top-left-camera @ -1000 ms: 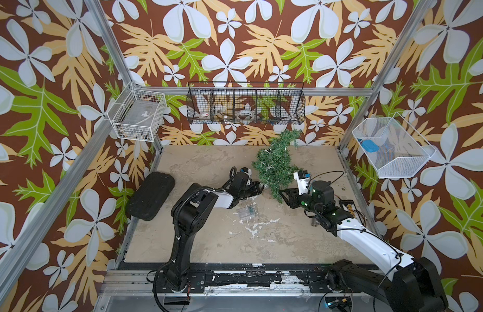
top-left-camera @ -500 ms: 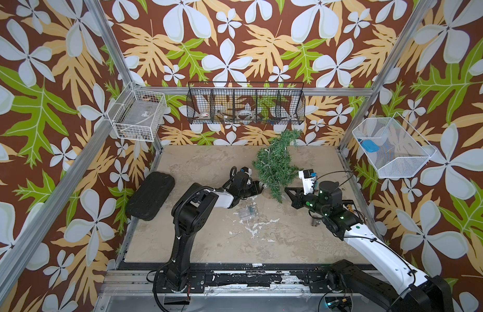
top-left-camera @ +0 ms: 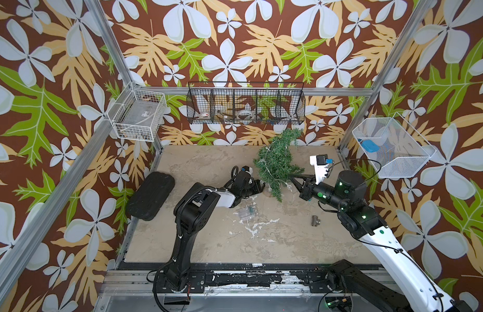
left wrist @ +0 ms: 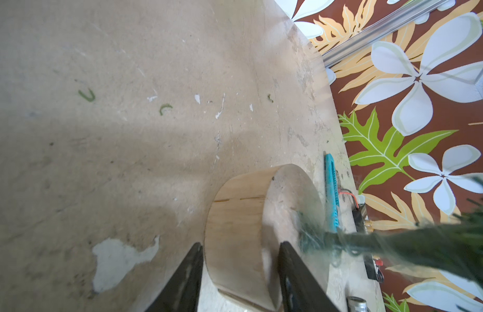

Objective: Remove string lights from the small christmas tree
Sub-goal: Remove the light string from the Christmas tree.

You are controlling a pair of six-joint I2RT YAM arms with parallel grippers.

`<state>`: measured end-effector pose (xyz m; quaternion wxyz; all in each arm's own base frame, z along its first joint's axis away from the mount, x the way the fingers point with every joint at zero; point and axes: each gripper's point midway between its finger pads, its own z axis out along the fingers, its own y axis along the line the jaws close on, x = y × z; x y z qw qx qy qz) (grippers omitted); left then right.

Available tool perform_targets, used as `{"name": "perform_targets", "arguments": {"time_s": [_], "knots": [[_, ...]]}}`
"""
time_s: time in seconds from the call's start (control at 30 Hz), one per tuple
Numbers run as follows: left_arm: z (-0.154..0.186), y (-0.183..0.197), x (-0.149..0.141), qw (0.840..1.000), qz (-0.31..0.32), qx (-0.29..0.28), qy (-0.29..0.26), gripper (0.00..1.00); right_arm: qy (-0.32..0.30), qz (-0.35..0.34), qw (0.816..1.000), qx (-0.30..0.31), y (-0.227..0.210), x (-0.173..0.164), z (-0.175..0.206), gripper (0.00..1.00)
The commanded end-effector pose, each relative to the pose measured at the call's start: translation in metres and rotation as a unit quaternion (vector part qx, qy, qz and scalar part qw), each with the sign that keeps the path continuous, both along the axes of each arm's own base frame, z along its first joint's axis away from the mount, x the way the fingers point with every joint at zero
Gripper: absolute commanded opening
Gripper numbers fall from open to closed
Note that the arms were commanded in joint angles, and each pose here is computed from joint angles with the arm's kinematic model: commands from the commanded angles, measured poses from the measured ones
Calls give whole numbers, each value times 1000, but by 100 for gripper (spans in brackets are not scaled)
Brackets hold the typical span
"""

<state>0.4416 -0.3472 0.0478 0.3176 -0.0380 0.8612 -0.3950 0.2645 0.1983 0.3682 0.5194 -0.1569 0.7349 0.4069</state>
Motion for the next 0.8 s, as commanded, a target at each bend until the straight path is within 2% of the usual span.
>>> {"name": "perform_targets", "arguments": {"time_s": [0.0, 0.3, 0.63, 0.77], "knots": [[-70, 33, -29, 989, 21, 111, 98, 46, -60, 41, 997, -5, 16, -21, 37, 0], [-79, 39, -31, 986, 30, 128, 104, 46, -143, 62, 987, 39, 29, -19, 135, 0], [-79, 38, -33, 985, 30, 135, 102, 45, -192, 99, 974, 71, 82, 10, 196, 0], [-84, 38, -36, 984, 28, 138, 105, 45, -221, 66, 970, 80, 84, 30, 232, 0]]}}
